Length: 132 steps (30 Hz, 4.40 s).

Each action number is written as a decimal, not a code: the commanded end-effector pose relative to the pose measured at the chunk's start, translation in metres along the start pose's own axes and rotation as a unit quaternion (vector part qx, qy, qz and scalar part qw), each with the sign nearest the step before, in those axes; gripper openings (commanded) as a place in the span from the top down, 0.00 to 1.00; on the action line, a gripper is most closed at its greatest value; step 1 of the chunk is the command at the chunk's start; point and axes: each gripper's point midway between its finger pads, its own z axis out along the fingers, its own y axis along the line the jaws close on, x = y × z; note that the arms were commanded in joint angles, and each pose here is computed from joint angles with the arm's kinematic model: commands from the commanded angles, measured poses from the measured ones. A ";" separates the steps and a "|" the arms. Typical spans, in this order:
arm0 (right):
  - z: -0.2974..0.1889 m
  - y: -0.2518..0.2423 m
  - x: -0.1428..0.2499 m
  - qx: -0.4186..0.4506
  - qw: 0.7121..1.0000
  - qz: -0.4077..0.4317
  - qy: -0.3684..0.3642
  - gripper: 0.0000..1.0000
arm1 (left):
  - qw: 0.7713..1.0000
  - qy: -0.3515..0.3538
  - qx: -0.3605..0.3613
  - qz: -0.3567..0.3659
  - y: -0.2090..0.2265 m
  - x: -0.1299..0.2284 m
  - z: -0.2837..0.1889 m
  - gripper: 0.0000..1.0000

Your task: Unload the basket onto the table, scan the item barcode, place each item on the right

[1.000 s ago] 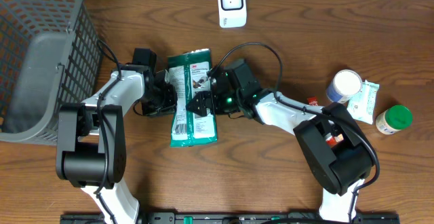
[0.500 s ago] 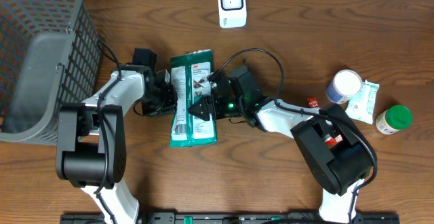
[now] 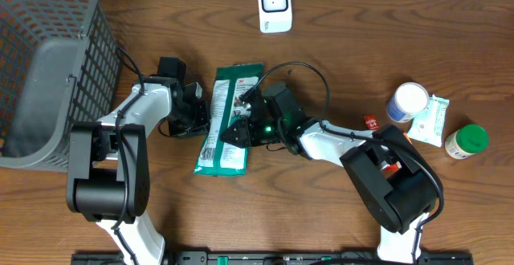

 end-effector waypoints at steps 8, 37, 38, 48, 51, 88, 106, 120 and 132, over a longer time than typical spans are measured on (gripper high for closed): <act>0.005 -0.013 0.013 0.018 0.999 0.032 0.008 0.66 | 0.999 0.044 -0.026 -0.003 0.015 0.023 0.027 0.92; -0.099 0.047 -0.003 0.034 0.982 -0.186 -0.015 0.99 | 0.982 -0.185 0.023 0.016 -0.006 -0.038 -0.115 0.75; -0.108 0.050 -0.004 0.048 0.979 -0.195 -0.021 0.99 | 0.980 -0.195 0.024 0.018 -0.008 -0.039 -0.122 0.74; -0.205 0.094 -0.022 0.166 0.938 -0.303 -0.033 0.99 | 0.971 -0.236 0.028 0.022 -0.010 -0.037 -0.152 0.38; -0.226 0.106 -0.026 0.208 0.915 -0.344 -0.019 0.99 | 0.972 -0.234 0.028 0.020 -0.009 -0.036 -0.152 0.34; -0.287 0.167 -0.124 0.526 0.651 -0.547 0.008 0.99 | 0.962 -0.267 0.002 -0.062 0.053 -0.048 -0.174 0.14; -0.200 0.136 -0.217 0.653 0.377 -0.645 0.119 0.99 | 0.962 -0.267 0.002 -0.062 0.053 -0.048 -0.174 0.14; -0.164 0.055 -0.297 0.701 0.314 -0.633 0.100 0.99 | 0.962 -0.267 0.002 -0.062 0.053 -0.048 -0.174 0.14; -0.126 0.002 -0.320 0.637 0.335 -0.690 0.071 0.99 | 0.962 -0.267 0.002 -0.062 0.053 -0.048 -0.174 0.14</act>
